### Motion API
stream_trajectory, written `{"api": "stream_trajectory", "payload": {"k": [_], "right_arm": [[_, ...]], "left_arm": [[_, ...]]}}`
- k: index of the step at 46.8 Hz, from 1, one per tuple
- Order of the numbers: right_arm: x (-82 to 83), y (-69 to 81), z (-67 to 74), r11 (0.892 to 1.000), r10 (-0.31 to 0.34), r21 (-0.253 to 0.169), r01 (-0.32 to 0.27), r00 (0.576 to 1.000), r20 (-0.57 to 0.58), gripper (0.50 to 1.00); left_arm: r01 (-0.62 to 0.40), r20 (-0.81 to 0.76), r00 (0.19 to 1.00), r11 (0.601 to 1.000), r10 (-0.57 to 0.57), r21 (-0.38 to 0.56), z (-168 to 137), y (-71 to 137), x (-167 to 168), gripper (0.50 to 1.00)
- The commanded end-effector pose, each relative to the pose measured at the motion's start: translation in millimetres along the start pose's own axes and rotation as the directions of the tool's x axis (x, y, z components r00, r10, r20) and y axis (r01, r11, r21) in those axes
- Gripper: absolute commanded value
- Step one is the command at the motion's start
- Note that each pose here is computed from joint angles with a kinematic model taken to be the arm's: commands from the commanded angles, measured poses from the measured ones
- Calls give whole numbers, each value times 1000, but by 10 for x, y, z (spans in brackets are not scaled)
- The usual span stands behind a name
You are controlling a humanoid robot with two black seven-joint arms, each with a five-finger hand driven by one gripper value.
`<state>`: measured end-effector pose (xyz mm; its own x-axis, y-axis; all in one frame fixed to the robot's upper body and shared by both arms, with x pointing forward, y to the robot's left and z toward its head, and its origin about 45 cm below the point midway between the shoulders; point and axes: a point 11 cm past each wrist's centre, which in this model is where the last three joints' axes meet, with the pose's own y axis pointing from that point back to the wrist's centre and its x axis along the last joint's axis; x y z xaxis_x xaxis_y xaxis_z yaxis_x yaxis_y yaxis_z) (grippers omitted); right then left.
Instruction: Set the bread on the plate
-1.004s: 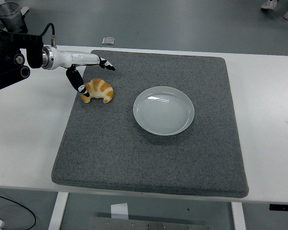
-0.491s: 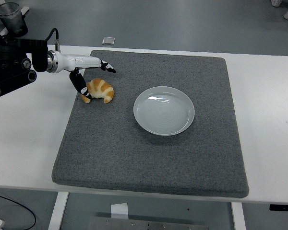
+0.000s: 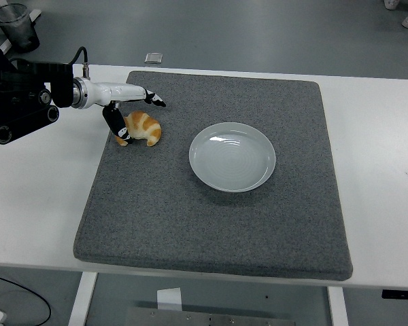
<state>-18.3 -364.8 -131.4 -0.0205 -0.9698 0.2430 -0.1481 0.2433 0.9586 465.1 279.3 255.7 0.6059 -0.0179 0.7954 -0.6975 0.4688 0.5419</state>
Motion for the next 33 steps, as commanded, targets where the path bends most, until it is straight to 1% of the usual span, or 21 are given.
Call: {"api": "stream_trajectory", "payload": {"k": [1,5,16,29,33], "right_arm": [[1,0,-1,1000,1,0,-1,1000,-1,932],[-1,0,-1,1000,-1,0,1,1000,0,932],[-1,0,-2,1000,-1,2,1,1000,0,932],[1,0,-1,1000,1,0,-1,1000,1,932],[1,0,-1,1000,1,0,-1,1000,-1,932]], "left_arm": [[-7,0,1000,1000,7,4,-12,-9,-5,990],[-9,4,1000,1000,9,0,16,-49,-11,990],[-15,3,1000,1000,15,11,-21,-50,-13,986],[-9,27,1000,1000,8,25,-77,-65,-119,984],[-11,30,999,1000,11,15,-33,-103,-134,984]]}}
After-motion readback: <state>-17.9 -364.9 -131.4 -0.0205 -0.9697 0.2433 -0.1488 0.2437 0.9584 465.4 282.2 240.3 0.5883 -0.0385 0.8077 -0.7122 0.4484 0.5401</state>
